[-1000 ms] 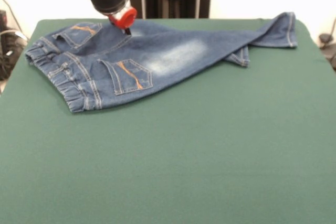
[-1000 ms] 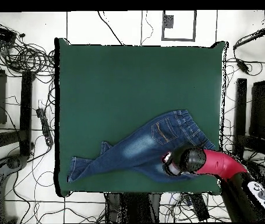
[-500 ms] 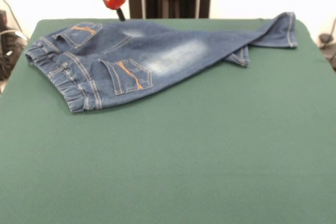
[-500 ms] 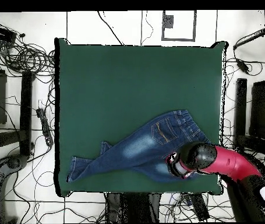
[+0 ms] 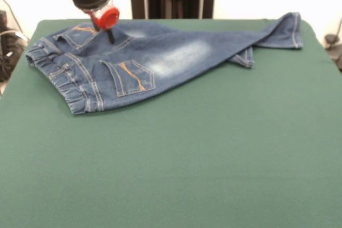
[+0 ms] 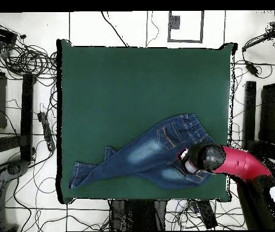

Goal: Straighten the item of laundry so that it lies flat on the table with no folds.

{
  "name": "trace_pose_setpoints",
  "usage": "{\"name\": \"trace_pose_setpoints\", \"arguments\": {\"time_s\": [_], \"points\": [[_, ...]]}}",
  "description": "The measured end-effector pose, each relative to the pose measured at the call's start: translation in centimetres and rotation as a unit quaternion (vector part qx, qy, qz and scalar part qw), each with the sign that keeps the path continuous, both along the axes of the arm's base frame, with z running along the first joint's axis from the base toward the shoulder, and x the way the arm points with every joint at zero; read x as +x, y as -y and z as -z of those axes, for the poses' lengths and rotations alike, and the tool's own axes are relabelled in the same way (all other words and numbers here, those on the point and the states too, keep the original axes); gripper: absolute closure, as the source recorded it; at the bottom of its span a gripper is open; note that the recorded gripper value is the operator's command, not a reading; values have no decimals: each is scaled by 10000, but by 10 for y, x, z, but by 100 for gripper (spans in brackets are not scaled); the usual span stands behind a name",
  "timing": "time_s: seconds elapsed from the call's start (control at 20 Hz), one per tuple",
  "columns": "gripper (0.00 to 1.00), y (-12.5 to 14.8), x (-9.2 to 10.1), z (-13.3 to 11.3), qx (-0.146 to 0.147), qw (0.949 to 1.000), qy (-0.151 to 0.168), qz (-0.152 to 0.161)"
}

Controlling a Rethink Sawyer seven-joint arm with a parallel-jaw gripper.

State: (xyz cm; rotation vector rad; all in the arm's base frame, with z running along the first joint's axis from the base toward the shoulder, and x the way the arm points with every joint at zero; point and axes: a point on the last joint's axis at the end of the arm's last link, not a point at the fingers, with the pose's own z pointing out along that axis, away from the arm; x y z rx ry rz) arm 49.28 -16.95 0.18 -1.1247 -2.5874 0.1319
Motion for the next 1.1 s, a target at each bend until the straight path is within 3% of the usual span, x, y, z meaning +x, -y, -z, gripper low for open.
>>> {"name": "trace_pose_setpoints", "arguments": {"time_s": [0.35,0.8,1.1], "points": [[0,10,18,36,-131,9982,548,-186],[0,12,26,44,-44,9986,481,-204],[0,11,29,45,-71,9980,426,-459]]}}
